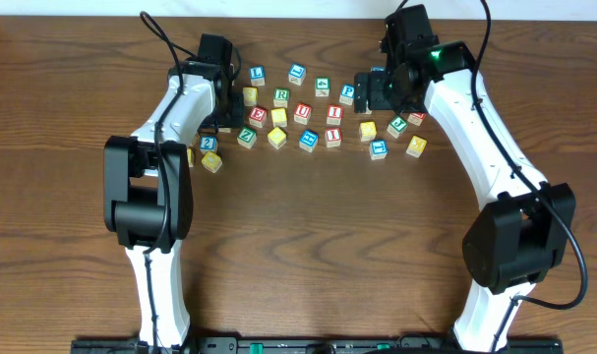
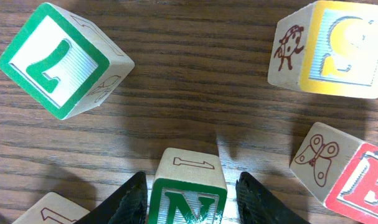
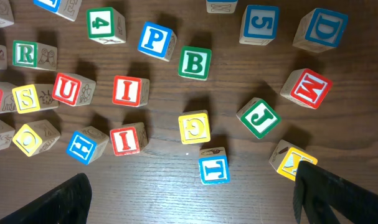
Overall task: Spell out NEURIPS
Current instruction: 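Close the left gripper on the green N block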
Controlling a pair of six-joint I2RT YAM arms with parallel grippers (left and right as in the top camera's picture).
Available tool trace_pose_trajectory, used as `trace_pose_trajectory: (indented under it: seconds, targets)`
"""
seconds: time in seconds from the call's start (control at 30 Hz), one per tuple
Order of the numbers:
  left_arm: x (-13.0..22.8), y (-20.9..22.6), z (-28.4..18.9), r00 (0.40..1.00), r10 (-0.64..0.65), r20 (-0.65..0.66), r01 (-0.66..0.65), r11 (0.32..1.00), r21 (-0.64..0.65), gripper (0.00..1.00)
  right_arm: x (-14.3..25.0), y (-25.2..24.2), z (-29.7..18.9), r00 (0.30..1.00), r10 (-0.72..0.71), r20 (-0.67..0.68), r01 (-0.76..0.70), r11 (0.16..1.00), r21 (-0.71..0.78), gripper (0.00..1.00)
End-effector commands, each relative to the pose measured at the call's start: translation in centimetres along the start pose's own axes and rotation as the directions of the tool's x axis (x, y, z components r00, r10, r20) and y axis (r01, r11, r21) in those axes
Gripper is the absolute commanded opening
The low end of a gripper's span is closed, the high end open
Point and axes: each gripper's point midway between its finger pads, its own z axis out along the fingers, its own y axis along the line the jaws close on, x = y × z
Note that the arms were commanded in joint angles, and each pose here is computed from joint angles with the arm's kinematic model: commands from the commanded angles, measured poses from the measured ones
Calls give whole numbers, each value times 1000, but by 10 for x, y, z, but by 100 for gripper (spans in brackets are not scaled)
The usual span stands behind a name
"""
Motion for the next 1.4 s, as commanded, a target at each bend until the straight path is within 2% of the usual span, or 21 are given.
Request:
trace_pose_trajectory:
  seconds: [0.0, 0.77, 0.87, 1.1, 1.2, 1.37]
  targets:
    - [2, 0, 6, 1000, -5, -13, 5, 1000, -3, 46, -6, 4, -5, 1000, -1, 21, 1, 1000, 3, 99]
    - [8, -4, 12, 1000, -7, -23, 8, 1000, 21, 44, -5, 4, -5, 1000, -1, 21, 1, 1000, 2, 99]
    - [13, -3, 14, 999, -7, -33, 7, 1000, 19, 40, -6, 4, -5, 1000, -1, 21, 1, 1000, 3, 99]
    - [12, -3, 16, 1000, -4, -25, 4, 1000, 20, 38, -6, 4, -5, 1000, -1, 21, 1, 1000, 3, 99]
    - [10, -3, 15, 1000, -4, -20, 4, 1000, 21, 32, -6, 4, -5, 1000, -1, 21, 1, 1000, 3, 99]
    - [2, -4, 5, 1000, -5, 7, 5, 1000, 25, 29, -5, 4, -5, 1000, -1, 21, 1, 1000, 2, 99]
